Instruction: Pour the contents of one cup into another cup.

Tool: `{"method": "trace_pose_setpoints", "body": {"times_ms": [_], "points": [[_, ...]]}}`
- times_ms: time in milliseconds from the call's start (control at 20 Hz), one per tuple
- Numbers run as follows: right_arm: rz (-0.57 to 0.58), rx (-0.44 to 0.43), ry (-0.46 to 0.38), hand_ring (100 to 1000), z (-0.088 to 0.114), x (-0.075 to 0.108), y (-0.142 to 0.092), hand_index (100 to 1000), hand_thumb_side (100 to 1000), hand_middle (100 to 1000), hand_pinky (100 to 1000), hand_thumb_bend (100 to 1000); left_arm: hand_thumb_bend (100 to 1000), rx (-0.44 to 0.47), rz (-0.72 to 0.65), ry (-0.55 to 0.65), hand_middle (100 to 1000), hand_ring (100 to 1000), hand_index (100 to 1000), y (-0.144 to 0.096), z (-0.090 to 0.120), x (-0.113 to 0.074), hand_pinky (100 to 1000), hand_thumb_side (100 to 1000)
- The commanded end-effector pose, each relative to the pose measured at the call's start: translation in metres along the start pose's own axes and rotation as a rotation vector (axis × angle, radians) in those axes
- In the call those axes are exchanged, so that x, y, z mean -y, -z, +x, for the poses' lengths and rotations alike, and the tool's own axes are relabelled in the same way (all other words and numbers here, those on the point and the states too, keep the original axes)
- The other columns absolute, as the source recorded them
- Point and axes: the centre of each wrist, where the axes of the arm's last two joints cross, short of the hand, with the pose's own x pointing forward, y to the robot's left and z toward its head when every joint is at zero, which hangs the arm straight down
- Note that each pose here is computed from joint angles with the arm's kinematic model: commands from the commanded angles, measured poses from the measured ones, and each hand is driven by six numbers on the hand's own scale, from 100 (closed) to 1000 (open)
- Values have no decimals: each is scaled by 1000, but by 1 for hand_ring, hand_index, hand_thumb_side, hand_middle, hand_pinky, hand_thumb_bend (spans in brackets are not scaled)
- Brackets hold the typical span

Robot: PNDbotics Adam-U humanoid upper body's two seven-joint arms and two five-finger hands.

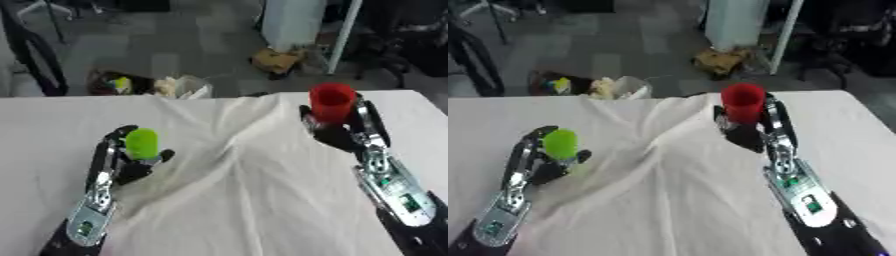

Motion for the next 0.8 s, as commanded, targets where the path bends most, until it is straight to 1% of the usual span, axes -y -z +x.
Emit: {"method": "trace_pose_setpoints", "body": {"times_ms": [50,300,400,500,550,650,800], "points": [[-8,49,7,385,15,5,8,619,100,463,459,100,857,17,10,4,597,576,787,6,5,-5,411,438],[-8,49,10,380,15,5,8,619,100,463,459,100,833,7,6,9,587,565,778,5,2,-4,403,430],[-8,47,13,375,15,1,10,620,100,454,459,100,802,4,2,11,576,554,766,5,1,-3,393,420],[-8,47,12,375,15,-1,10,620,100,454,459,100,789,2,-4,14,569,547,762,4,0,-2,387,416],[-8,47,12,374,15,-2,11,620,100,454,459,100,742,1,-7,17,555,533,749,4,0,-2,375,405],[-8,46,11,374,14,-2,11,620,100,454,458,100,692,-4,-10,21,536,515,738,4,0,-2,355,392],[-9,46,11,374,14,-2,11,620,100,454,457,100,648,-7,-14,23,531,497,724,5,0,-2,336,380]]}}
